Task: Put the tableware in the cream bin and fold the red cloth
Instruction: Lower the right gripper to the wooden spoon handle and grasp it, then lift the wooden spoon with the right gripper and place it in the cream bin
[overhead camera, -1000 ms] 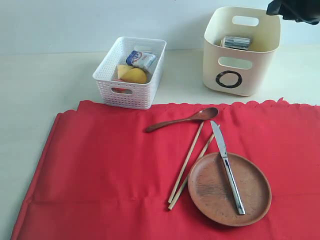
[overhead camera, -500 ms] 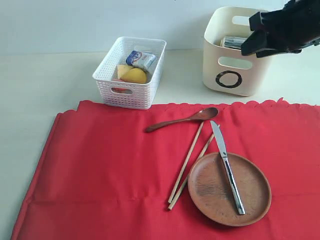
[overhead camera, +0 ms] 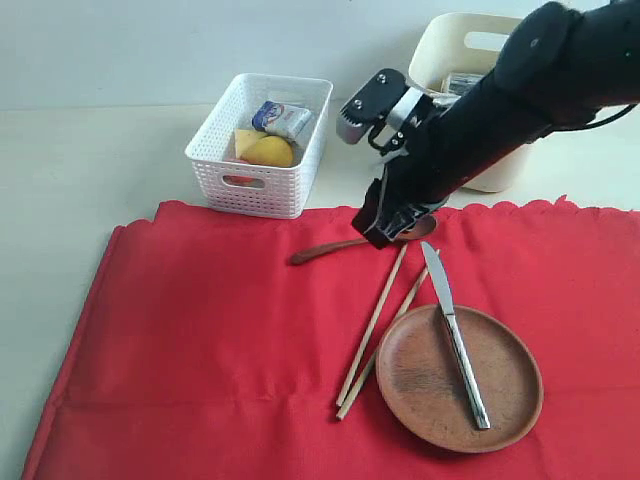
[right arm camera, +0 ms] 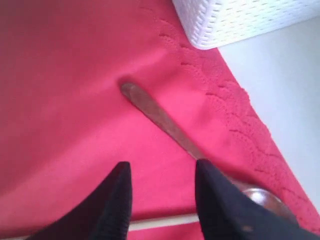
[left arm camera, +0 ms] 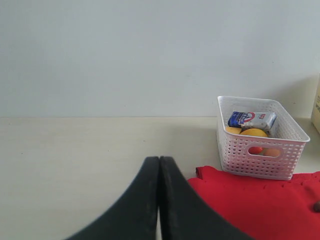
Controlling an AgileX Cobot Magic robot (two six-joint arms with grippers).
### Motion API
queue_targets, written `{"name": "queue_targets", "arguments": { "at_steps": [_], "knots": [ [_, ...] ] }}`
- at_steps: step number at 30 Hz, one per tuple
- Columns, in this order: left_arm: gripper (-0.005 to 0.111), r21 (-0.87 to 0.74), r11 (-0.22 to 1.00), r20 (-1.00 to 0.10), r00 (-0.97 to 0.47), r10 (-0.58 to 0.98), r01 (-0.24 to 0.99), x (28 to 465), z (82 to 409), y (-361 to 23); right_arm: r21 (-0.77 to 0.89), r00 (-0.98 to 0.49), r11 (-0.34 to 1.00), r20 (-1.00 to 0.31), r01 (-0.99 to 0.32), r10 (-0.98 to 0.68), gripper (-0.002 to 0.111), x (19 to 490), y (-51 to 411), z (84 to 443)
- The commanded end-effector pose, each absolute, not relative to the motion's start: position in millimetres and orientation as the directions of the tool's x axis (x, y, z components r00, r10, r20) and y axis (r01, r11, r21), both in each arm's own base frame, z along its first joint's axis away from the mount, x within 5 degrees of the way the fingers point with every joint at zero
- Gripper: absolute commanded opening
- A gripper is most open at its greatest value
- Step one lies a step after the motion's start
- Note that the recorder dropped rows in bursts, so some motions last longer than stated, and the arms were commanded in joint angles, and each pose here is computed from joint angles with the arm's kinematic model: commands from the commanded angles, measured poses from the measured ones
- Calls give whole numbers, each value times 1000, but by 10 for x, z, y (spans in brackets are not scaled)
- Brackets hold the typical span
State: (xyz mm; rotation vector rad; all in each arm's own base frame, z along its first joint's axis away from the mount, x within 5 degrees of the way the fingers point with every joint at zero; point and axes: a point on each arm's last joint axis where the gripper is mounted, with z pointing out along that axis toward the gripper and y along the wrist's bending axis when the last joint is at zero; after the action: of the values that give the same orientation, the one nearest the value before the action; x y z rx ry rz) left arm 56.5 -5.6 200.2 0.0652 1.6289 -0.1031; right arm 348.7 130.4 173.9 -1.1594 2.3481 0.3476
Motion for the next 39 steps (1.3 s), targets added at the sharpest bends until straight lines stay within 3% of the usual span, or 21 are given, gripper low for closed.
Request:
{"name": "queue_targets", "arguments": {
  "at_steps": [1, 8, 13, 21, 26, 30, 35, 39],
  "knots": [
    [1, -33, 993, -998, -53, -27, 113, 560, 2008, -60, -77, -498, 629, -540, -773, -678, 40, 3599, 1389, 1493],
    [1, -30, 993, -998, -53, -24, 113, 560, 2008, -60, -138, -493, 649, -540, -748, -682, 51, 3678, 1430, 1300],
    [1, -33, 993, -998, -53, -27, 113, 560, 2008, -60, -93, -501, 630, -522, -771, -690, 61, 3700, 1472, 1244],
    [1, -31, 993, -998, -53, -25, 113, 560, 2008, -60, -48, -507, 602, -490, -797, -709, 62, 3782, 1530, 1076],
    [1, -31, 993, -998, -53, -25, 113, 560, 2008, -60, -92, -406, 501, -470, -861, -784, 61, 3765, 1532, 1050],
    [1, -33, 993, -998, -53, -27, 113, 560, 2008, -60, -106, -391, 490, -470, -865, -791, 51, 3771, 1530, 1052],
    [1, -33, 993, -998, -53, -27, 113, 560, 2008, -60, -106, -391, 490, -470, -865, -791, 14, 3771, 1530, 1052],
    [1, -30, 993, -998, -53, -25, 113, 560, 2008, -60, -96, -397, 495, -474, -864, -786, 0, 3765, 1535, 1066]
  ]
}}
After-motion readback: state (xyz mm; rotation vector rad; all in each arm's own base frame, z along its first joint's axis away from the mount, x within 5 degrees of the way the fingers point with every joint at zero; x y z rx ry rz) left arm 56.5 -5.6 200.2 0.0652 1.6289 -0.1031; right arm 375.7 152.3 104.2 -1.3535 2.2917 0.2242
